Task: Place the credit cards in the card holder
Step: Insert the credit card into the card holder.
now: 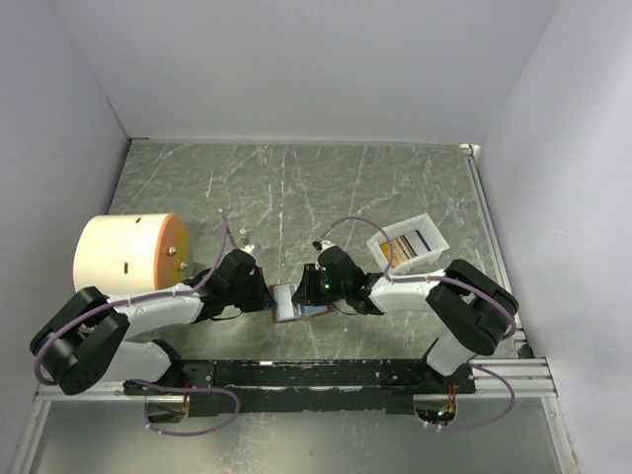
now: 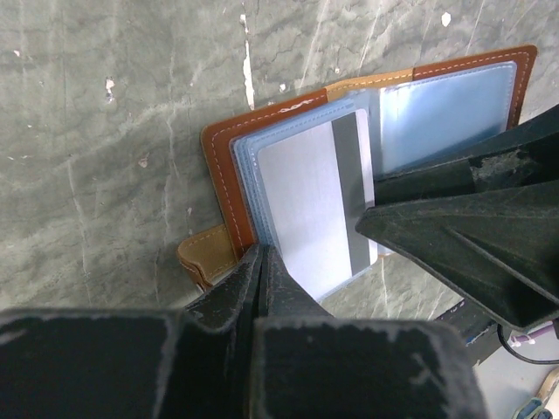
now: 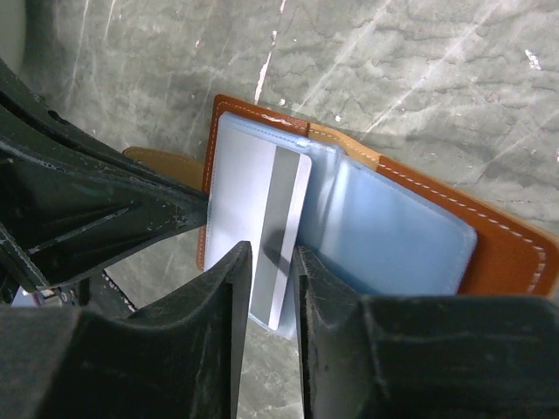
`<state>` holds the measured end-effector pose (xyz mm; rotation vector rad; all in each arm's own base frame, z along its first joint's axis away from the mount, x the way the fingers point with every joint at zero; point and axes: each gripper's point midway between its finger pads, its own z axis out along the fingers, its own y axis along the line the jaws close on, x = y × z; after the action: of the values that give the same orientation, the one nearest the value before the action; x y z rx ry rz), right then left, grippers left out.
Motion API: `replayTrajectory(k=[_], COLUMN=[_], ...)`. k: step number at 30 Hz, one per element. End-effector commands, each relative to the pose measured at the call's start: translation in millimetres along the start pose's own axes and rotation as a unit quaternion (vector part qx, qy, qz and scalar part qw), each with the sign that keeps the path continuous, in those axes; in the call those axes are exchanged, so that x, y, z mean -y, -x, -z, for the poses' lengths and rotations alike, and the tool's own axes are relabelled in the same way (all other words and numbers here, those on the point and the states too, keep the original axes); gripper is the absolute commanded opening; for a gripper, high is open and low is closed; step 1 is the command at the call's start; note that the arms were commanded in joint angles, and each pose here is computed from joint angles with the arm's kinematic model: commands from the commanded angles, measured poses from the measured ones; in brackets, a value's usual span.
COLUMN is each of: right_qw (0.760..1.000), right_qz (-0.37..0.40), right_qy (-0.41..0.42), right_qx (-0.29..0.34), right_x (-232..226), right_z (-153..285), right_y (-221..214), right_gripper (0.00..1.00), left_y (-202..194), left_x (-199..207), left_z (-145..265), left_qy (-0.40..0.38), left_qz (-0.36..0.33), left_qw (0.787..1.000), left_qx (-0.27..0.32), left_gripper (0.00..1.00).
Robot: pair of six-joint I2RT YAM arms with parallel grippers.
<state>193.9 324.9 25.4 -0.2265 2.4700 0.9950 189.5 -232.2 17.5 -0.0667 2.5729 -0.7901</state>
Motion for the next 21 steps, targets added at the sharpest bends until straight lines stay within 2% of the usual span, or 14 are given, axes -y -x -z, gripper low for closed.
replayTrajectory(k=[1,12,19,21], right_qw=[0.999,0.983,0.955,0.941], right_qz=[0.033,0.12,0.143,0.148], right_qy=[-0.035,-0.126,-0.243,-0.288], right_qx=[-0.003,0.052,0.088,0.1], right_x=[3.2,9.4,52.4,69.2], right_z=[5.9,55.2,99.4,114.3], right_y=[4.6,76.2,130.3,143.5], right_gripper=[0.29,0.38,0.4,0.4], left_y=[5.1,21.6,27.6,26.1], left_x=[-1.2,25.3,43.6,49.9], left_z=[2.8,21.5,33.3,32.2], left_qy=[0.007,-0.036,-0.078,-0.094], left_qz=[-0.007,-0.019,-0.046,-0.055], left_qw=[1.0,0.999,0.995,0.994], left_qx=[0.007,0.029,0.04,0.032], left_gripper=[0.07,0.17,0.36,0.36])
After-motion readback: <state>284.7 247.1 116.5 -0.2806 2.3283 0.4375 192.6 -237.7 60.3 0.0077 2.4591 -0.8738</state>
